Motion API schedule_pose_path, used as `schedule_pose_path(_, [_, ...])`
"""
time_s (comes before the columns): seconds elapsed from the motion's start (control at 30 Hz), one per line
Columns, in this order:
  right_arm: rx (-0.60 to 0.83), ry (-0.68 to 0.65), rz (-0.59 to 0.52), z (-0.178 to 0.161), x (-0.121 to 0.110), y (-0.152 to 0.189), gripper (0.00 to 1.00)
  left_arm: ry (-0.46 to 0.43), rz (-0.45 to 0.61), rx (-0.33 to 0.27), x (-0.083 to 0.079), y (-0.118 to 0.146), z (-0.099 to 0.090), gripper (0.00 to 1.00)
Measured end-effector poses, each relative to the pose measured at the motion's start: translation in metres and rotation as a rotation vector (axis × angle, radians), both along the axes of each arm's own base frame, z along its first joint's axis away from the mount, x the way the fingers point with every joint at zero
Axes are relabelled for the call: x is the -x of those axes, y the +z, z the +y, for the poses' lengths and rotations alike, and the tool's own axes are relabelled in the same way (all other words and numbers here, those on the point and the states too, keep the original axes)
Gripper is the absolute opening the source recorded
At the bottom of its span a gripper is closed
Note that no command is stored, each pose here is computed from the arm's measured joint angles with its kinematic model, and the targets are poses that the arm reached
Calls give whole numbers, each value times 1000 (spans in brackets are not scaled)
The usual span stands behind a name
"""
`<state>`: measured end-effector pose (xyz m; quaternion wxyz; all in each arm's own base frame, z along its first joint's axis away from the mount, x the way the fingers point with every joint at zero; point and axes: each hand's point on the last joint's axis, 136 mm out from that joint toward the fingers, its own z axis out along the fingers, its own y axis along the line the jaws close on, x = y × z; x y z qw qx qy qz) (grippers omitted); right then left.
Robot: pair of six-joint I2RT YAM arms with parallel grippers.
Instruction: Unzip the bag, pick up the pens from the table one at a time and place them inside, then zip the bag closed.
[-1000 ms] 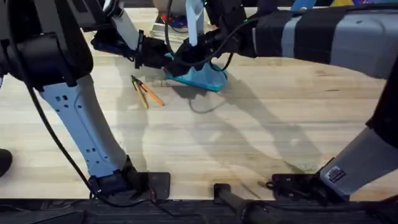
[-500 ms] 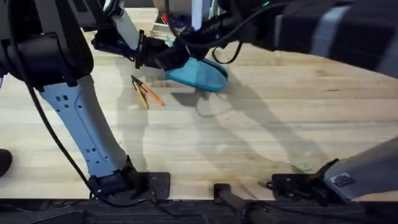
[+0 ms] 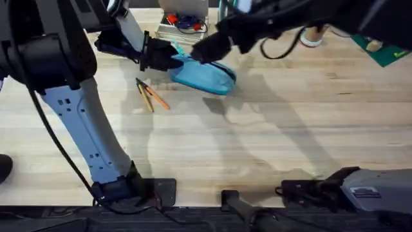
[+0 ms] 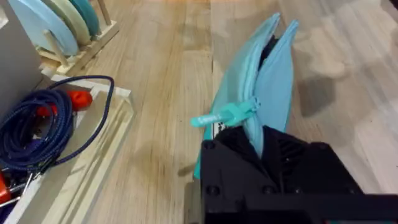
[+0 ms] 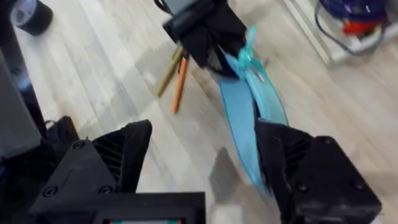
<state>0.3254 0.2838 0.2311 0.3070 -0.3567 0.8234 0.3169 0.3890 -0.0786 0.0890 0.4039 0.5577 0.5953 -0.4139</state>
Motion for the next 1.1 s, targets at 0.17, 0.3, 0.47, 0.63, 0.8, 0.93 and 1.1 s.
schedule_pose_path(0.17, [73,-18,58,-28,9,-11,996,0,0,0,0,0,0,42])
schedule_pose_path(0.3, [148,-38,75,-45,10,-23,997,0,0,0,0,0,0,42])
schedule_pose_path(0.47, [236,-33,43,-58,9,-33,996,0,0,0,0,0,0,42])
schedule_pose_path(0.63, [263,-26,18,-61,7,-34,996,-3,3,2,1,0,-2,492])
schedule_pose_path(0.8, [273,-23,7,-63,6,-35,997,-11,3,2,1,0,-5,945])
schedule_pose_path(0.93, [278,-23,4,-63,6,-35,997,-12,3,2,1,0,-5,992])
schedule_pose_path(1.1, [278,-23,3,-63,6,-35,996,-12,-5,0,0,0,-5,992])
